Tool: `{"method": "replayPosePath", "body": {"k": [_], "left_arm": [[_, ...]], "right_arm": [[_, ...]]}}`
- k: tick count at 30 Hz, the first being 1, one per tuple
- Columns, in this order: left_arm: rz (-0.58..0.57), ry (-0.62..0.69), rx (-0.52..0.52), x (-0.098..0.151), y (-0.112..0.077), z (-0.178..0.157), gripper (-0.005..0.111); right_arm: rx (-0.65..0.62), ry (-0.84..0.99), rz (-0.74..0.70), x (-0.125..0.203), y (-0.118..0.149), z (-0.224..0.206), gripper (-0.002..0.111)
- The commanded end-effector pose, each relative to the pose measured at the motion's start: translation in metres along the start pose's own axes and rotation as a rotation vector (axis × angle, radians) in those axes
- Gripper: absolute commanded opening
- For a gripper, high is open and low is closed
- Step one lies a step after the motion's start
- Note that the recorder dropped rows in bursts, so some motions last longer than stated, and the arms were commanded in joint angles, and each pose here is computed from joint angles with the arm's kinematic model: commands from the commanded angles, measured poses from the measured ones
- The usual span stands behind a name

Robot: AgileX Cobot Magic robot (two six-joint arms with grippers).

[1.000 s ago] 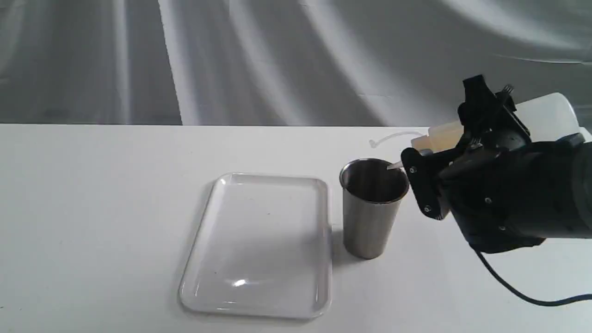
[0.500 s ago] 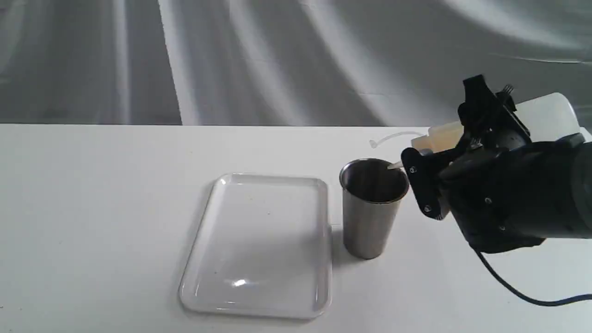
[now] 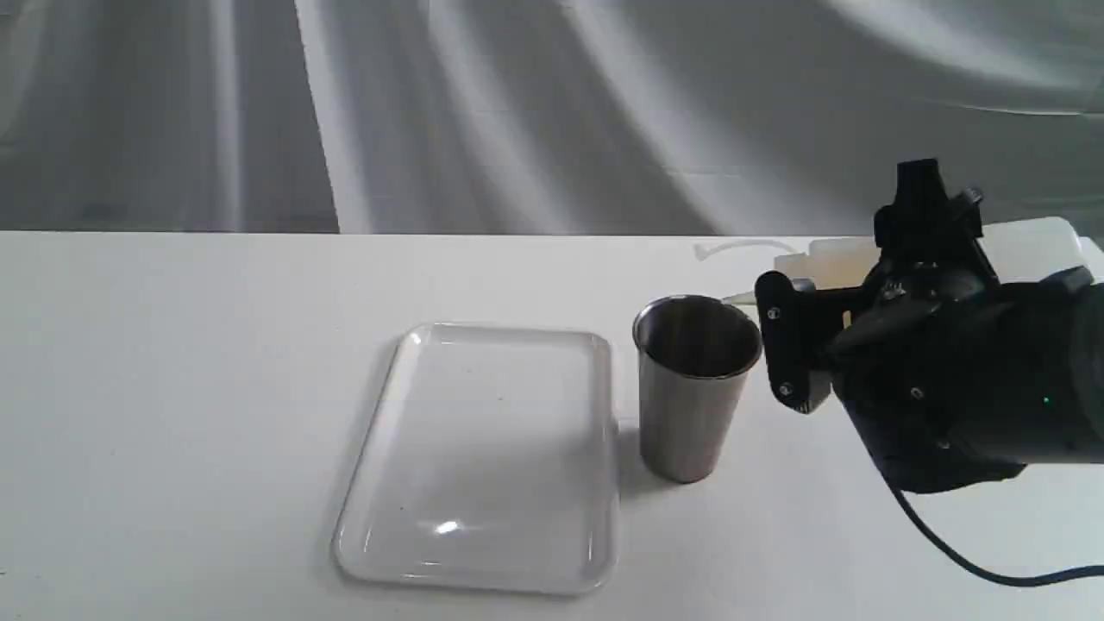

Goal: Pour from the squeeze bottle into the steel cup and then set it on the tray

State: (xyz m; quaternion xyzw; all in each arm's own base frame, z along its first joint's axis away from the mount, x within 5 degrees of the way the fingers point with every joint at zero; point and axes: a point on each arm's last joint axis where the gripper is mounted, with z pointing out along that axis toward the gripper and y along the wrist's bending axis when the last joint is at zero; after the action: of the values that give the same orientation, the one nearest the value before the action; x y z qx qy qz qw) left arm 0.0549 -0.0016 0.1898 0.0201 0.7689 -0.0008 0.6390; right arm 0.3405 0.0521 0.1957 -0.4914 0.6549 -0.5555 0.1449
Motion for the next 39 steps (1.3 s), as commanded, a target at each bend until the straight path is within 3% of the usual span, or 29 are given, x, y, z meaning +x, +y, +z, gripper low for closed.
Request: {"method": "replayPosePath", "body": {"k": [1, 5, 23, 31, 39], "left_arm": [[-0.007, -0.006, -0.001, 0.001, 0.0, 0.0, 0.0], [-0.007, -0.006, -0.001, 0.001, 0.0, 0.0, 0.0], [-0.006, -0.006, -0.001, 0.001, 0.0, 0.0, 0.0], [-0.006, -0.006, -0.001, 0.001, 0.0, 0.0, 0.0], [-0.004, -0.006, -0.002, 0.001, 0.0, 0.0, 0.0]], "right_arm": [[0.002, -0.01, 0.097, 0.007, -0.002, -0.003, 0.0], [0.007, -0.019, 0.22, 0.01, -0.005, -0.006, 0.0], [-0.129, -0.038, 0.455, 0.008, 0.01, -0.008, 0.0], [-0.168, -0.046, 0.725, 0.01, 0.007, -0.013, 0.0], [-0.168, -0.12, 0.999, 0.022, -0.015, -0.029, 0.0]]}}
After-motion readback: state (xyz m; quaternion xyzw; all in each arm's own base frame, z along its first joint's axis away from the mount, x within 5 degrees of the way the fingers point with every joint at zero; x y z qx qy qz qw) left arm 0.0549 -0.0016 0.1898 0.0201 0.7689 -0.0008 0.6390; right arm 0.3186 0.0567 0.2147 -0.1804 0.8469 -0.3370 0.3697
